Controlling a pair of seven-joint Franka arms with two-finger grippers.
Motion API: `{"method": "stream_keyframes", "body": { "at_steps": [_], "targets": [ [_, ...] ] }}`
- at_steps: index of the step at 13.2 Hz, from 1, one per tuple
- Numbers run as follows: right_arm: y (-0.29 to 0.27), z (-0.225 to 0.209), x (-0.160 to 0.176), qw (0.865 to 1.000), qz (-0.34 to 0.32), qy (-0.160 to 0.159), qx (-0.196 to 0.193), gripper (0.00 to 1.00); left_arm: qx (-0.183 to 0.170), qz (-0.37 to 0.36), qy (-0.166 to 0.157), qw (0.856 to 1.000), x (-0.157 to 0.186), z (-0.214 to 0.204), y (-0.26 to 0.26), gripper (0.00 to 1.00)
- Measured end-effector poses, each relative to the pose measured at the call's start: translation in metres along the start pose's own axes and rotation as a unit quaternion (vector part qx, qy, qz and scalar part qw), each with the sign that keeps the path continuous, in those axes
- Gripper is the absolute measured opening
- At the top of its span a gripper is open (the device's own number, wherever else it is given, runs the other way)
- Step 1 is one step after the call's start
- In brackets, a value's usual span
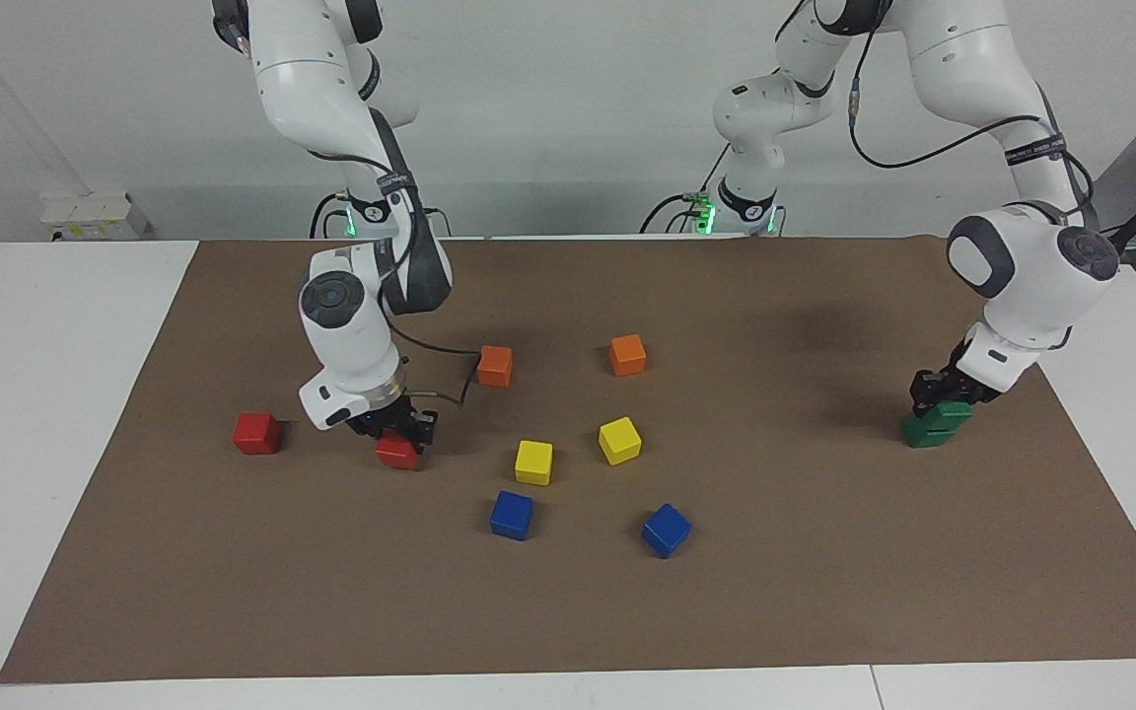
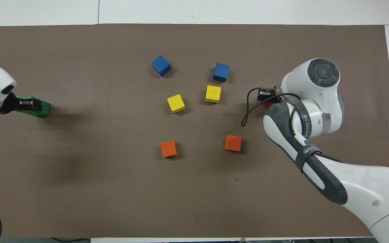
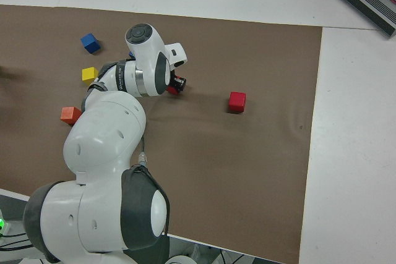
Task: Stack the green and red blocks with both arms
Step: 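Carry the green cube to the placed green while the right gripper carries red, then lower the green cube onto green with the left gripper while the right stacks red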
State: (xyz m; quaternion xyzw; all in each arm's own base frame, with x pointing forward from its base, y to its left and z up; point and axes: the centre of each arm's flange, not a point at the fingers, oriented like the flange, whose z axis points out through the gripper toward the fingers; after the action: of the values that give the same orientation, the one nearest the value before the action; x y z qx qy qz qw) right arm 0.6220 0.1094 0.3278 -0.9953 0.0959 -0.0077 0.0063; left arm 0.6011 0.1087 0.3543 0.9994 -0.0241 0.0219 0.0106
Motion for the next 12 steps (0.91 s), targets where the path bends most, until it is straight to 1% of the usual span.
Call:
{"method": "stream_keyframes", "body": {
  "at_steps": [2, 3, 5, 7, 9, 10, 12],
  "targets": [
    [0.039, -0.045, 0.018, 0.999, -0.035, -0.006, -0.005, 0.55, -0.003, -0.002, 0.001, 1.0, -0.002, 0.002, 0.001, 0.55],
    [0.07, -0.065, 0.025, 0.998, -0.057, -0.006, -0.005, 0.55, -0.002, -0.002, 0.004, 1.0, -0.002, 0.0, 0.001, 0.55],
    [0.126, -0.089, 0.031, 0.996, -0.085, -0.006, -0.006, 0.55, 0.001, -0.002, 0.017, 1.0, 0.001, -0.002, 0.0, 0.55],
    [0.163, -0.094, 0.034, 0.996, -0.092, -0.004, -0.006, 0.55, 0.003, -0.004, 0.022, 1.0, 0.001, -0.002, -0.002, 0.55],
    [0.19, -0.089, 0.034, 0.996, -0.093, -0.006, -0.006, 0.55, 0.004, -0.007, 0.026, 1.0, 0.0, -0.001, -0.006, 0.55],
    [0.197, -0.082, 0.032, 0.996, -0.091, -0.006, -0.006, 0.55, 0.005, -0.008, 0.03, 1.0, -0.001, 0.0, -0.007, 0.55],
    [0.198, -0.065, 0.026, 0.996, -0.091, 0.004, -0.007, 0.55, 0.006, -0.009, 0.031, 0.999, -0.001, 0.001, -0.008, 0.55]
  ]
}}
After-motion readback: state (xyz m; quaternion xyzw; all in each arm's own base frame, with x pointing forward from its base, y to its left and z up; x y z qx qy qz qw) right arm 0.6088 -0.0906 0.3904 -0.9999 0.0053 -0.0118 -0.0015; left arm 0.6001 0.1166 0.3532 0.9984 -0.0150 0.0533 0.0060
